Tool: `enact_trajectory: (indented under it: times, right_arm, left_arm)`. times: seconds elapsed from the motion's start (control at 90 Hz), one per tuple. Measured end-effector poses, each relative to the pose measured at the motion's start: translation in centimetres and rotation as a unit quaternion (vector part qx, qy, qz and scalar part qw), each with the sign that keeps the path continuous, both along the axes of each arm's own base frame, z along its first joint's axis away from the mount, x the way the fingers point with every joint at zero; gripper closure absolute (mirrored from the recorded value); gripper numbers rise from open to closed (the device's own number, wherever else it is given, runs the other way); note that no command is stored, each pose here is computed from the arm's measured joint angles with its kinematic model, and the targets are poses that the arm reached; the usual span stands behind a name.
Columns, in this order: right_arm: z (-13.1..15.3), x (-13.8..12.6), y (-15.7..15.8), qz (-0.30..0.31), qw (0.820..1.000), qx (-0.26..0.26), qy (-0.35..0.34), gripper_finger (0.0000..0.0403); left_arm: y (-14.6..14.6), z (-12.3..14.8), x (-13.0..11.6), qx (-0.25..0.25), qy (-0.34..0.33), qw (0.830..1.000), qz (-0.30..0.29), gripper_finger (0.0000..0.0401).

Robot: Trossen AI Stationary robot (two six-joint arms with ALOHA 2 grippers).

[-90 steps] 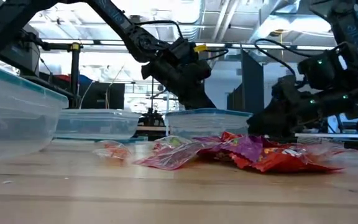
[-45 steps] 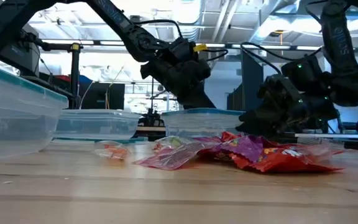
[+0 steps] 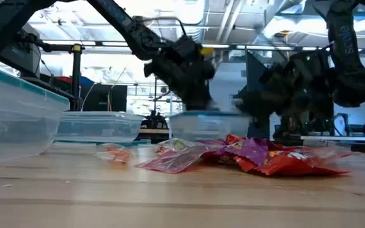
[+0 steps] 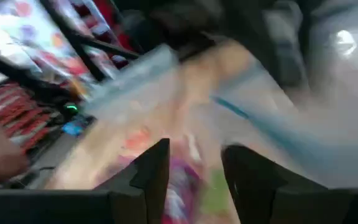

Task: Sort candy
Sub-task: Open the top right transparent bin

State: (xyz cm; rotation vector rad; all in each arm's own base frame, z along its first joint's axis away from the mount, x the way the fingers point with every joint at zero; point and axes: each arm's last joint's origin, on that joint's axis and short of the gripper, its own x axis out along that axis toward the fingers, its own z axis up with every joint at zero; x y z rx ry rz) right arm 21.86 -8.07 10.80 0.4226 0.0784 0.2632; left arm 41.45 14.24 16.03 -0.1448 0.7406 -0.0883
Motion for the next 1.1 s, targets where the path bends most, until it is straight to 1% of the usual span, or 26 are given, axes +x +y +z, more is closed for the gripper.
enact_trajectory:
  times: [0.111, 0.222, 0.311, 0.389, 0.456, 0.511, 0.544, 0.6, 0.656, 0.733, 0.822, 0.878, 0.933, 1.0, 1.1]
  right_arm:
    - [0.5, 0.7, 0.3, 0.005, 1.0, 0.005, -0.01, 0.0271]
    - [0.4, 0.7, 0.7, 0.032, 0.999, 0.01, -0.007, 0.0271]
    - [1.0, 0.6, 0.6, 0.043, 0.999, 0.017, -0.013, 0.0271]
    - [2.5, 0.4, 0.7, 0.043, 0.998, 0.003, -0.043, 0.0272]
    - [3.7, 0.4, 0.6, 0.026, 0.998, -0.012, -0.058, 0.0276]
    - [4.6, 0.5, 0.3, 0.001, 0.998, -0.029, -0.053, 0.028]
    - [5.0, 0.7, 0.1, -0.015, 0.998, -0.042, -0.041, 0.0282]
    - [5.6, 1.2, -0.5, -0.054, 0.996, -0.068, -0.001, 0.0285]
    - [5.9, 1.8, -1.0, -0.095, 0.989, -0.097, 0.066, 0.0287]
    - [6.6, 2.6, -1.7, -0.139, 0.966, -0.147, 0.163, 0.0287]
    - [7.6, 3.5, -2.4, -0.171, 0.935, -0.209, 0.23, 0.0287]
    - [8.1, 4.1, -2.8, -0.187, 0.922, -0.232, 0.248, 0.0288]
    - [8.2, 4.7, -3.4, -0.201, 0.913, -0.239, 0.263, 0.0288]
    - [7.9, 5.2, -4.1, -0.209, 0.907, -0.236, 0.279, 0.0288]
    - [6.5, 5.6, -4.5, -0.201, 0.9, -0.225, 0.316, 0.0288]
  left_arm:
    - [-0.1, -0.3, -0.2, 0.002, 0.012, 1.0, 0.006, 0.0397]
    - [-0.2, -0.4, -0.3, -0.003, 0.018, 1.0, 0.003, 0.0398]
    - [-0.2, 0.7, -0.2, -0.001, 0.008, 1.0, 0.002, 0.0396]
    - [-0.3, 2.0, -0.1, 0.004, 0.005, 1.0, 0.004, 0.0396]
    - [-0.5, 3.4, 0.0, 0.015, -0.01, 1.0, 0.005, 0.0399]
    - [-0.7, 4.7, -0.3, 0.027, -0.014, 1.0, 0.005, 0.04]
    - [-0.7, 5.7, -0.3, 0.038, -0.022, 0.999, 0.006, 0.04]
    - [-0.8, 7.4, -0.6, 0.058, -0.029, 0.998, 0.021, 0.0401]
    - [-1.0, 8.8, -1.3, 0.064, -0.019, 0.997, 0.038, 0.0401]
    - [-1.5, 10.0, -2.2, 0.058, 0.004, 0.996, 0.064, 0.0401]
    - [-2.4, 10.8, -3.2, 0.038, 0.035, 0.994, 0.092, 0.0401]
    - [-2.8, 10.7, -3.6, 0.016, 0.059, 0.991, 0.119, 0.0401]
    - [-2.9, 10.2, -3.8, 0.003, 0.083, 0.987, 0.138, 0.0401]
    - [-2.8, 8.6, -3.6, 0.003, 0.111, 0.984, 0.142, 0.0401]
    - [-2.6, 6.1, -3.1, 0.005, 0.14, 0.98, 0.14, 0.0401]
